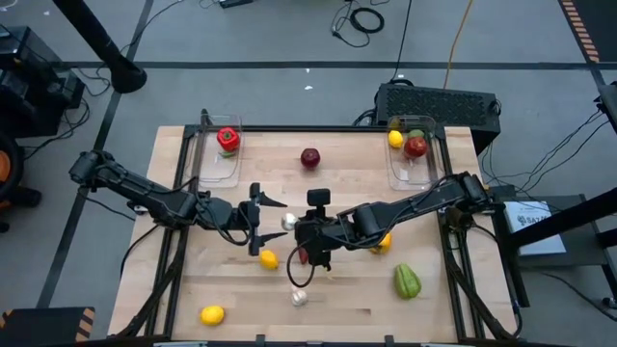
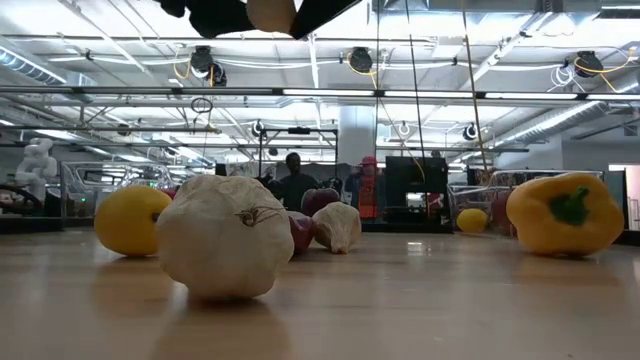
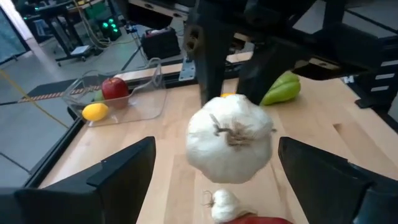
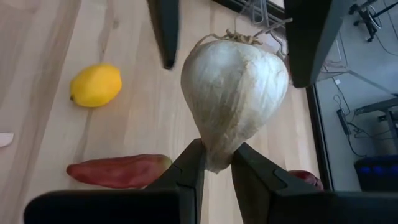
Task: Sort produce into baskets
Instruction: Put the bottom right white garlic into the left transparent bin, then put the red chili pepper into the left transparent bin
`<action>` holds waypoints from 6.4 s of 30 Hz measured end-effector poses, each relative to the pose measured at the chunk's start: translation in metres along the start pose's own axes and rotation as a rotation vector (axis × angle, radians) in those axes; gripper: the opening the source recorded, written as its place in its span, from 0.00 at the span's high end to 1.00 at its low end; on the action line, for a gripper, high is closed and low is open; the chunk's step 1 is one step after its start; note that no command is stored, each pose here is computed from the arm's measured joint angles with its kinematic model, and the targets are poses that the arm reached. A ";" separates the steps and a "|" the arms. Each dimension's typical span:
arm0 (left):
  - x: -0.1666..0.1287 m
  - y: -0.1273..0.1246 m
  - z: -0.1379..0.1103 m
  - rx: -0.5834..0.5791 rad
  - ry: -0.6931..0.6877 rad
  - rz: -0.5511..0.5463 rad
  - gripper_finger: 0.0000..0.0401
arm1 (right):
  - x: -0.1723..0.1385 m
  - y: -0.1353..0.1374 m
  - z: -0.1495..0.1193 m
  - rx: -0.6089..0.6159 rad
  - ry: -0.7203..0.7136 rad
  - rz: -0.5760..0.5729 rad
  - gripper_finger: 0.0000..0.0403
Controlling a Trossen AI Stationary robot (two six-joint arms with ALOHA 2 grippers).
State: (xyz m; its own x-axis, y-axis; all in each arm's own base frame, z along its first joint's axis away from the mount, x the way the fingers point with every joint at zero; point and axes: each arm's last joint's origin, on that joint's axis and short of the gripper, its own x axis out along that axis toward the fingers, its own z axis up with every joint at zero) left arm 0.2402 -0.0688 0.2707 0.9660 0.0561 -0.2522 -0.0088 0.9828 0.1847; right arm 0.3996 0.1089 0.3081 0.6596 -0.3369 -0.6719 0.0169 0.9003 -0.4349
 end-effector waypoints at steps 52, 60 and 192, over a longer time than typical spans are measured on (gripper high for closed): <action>0.013 -0.004 -0.005 0.075 -0.003 0.034 0.45 | 0.000 0.000 0.001 0.020 -0.008 -0.004 0.83; 0.013 -0.004 -0.005 0.076 -0.004 0.029 0.45 | -0.003 0.005 -0.001 0.062 0.010 -0.012 0.54; -0.079 0.089 -0.009 -0.199 0.158 0.466 0.30 | 0.062 0.069 -0.079 -0.325 -0.019 0.211 0.20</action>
State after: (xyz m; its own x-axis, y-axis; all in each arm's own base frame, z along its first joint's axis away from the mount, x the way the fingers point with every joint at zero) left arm 0.1612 0.0161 0.2988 0.7972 0.5059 -0.3294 -0.4920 0.8607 0.1311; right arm 0.3819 0.1283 0.1891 0.6368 -0.1461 -0.7570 -0.3572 0.8142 -0.4577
